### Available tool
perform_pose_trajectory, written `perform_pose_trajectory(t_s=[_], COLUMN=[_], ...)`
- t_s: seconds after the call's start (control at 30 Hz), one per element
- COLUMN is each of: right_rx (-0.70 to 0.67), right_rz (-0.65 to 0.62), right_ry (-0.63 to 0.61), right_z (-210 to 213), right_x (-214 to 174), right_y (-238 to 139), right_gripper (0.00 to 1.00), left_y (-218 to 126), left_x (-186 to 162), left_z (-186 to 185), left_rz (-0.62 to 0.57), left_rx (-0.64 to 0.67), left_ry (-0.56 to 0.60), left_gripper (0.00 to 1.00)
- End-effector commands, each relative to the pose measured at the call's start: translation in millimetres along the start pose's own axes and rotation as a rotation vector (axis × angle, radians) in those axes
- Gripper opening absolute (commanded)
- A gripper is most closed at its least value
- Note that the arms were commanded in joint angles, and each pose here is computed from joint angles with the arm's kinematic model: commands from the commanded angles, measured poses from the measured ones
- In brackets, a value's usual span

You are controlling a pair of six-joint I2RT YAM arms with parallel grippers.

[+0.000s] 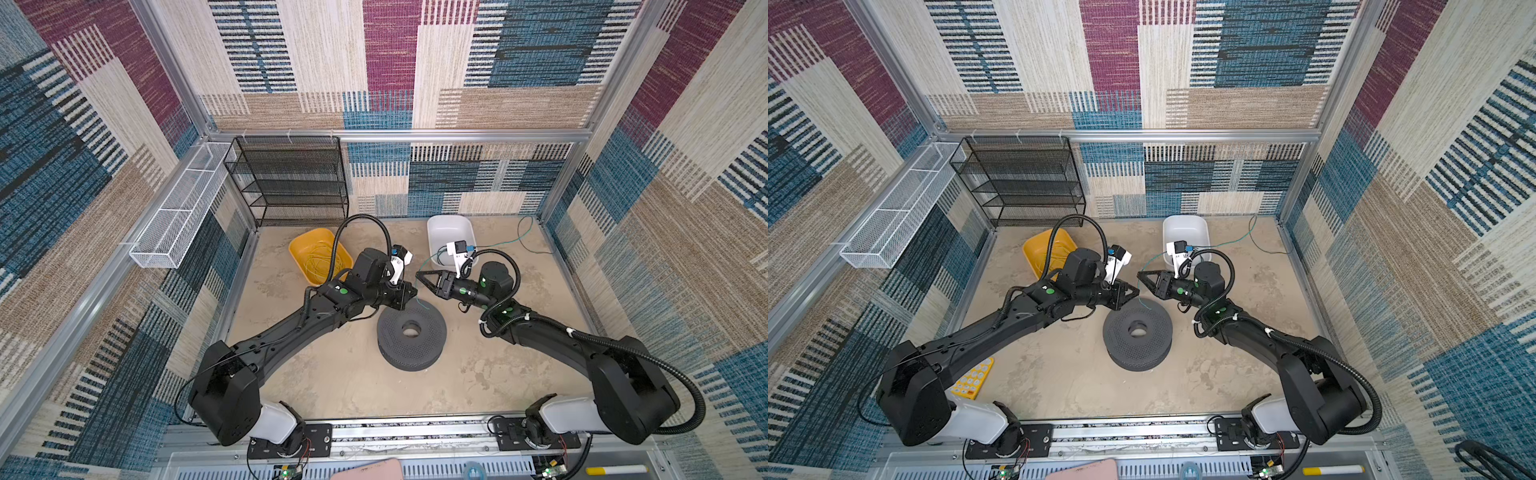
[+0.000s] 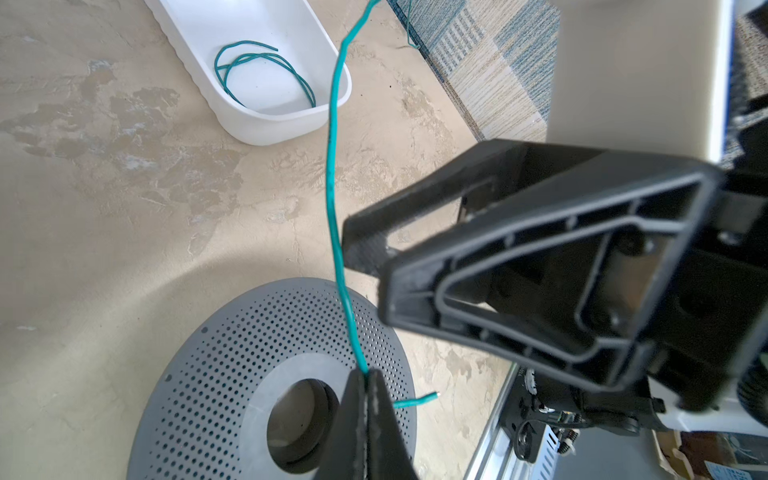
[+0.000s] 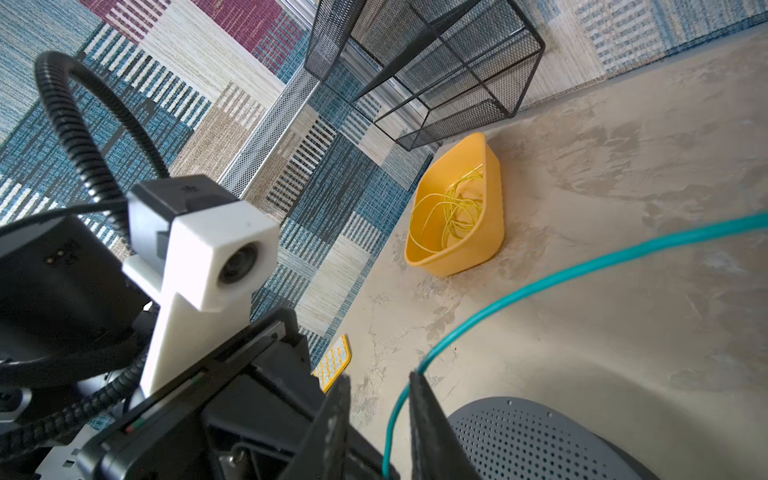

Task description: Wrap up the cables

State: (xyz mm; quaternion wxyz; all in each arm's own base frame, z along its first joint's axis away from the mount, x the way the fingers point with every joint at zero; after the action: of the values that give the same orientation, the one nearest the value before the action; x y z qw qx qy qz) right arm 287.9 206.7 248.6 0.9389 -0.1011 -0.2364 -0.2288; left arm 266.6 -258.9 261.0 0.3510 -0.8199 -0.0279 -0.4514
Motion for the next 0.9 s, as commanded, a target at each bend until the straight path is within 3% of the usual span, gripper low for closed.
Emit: perform_pose_trajectory(t_s=[0.0, 0.4, 0.6, 0.7, 0.77, 0.87], right_rx=[0.030, 0.024, 0.016, 0.001, -0.003, -0.018], right_rz=[-0.017, -0.011, -0.015, -0.027, -0.036, -0.056], right_ry=[0.002, 0.008, 0.009, 0.004, -0.002, -0.010], right_z=[4.6, 1.1, 0.4, -0.3, 0.9, 1.6], right_x=[4.4, 4.0, 3.6, 4.1, 4.9, 6.2], right_y=[4.5, 10.5, 10.3, 8.9, 7.8, 5.4], right_gripper=[0.23, 0.11, 0.00, 0.00, 0.00, 0.00], left_y=[-4.2, -6.8, -8.7, -12.0, -14.2, -22.6], left_x=[4.8, 2.0, 0.2, -0.4, -1.7, -4.9], left_z=[-3.4, -4.3, -2.7, -2.4, -3.0, -1.6], left_rz=[-0.033, -0.036, -0.037, -0.039, -0.037, -0.041], left_rx=[-0.018, -0.023, 0.000, 0.008, 0.011, 0.044], left_ry=[0.009, 0.022, 0.027, 0.035, 0.042, 0.049], left_gripper=[0.00, 0.00, 0.00, 0.01, 0.12, 0.43])
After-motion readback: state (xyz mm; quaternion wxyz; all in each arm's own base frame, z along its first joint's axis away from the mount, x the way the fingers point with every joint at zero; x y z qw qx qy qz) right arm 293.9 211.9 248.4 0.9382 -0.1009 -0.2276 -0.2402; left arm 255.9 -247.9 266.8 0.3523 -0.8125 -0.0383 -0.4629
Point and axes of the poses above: each gripper's point midway between its finger pads, its own y axis out along the fingers, its own z axis along the line the jaws close on, x = y × z, the point moved 8 cm from there along -y, back along the fingers, and after that the axes turned 11 degrees about y, right-handed, at the moved point
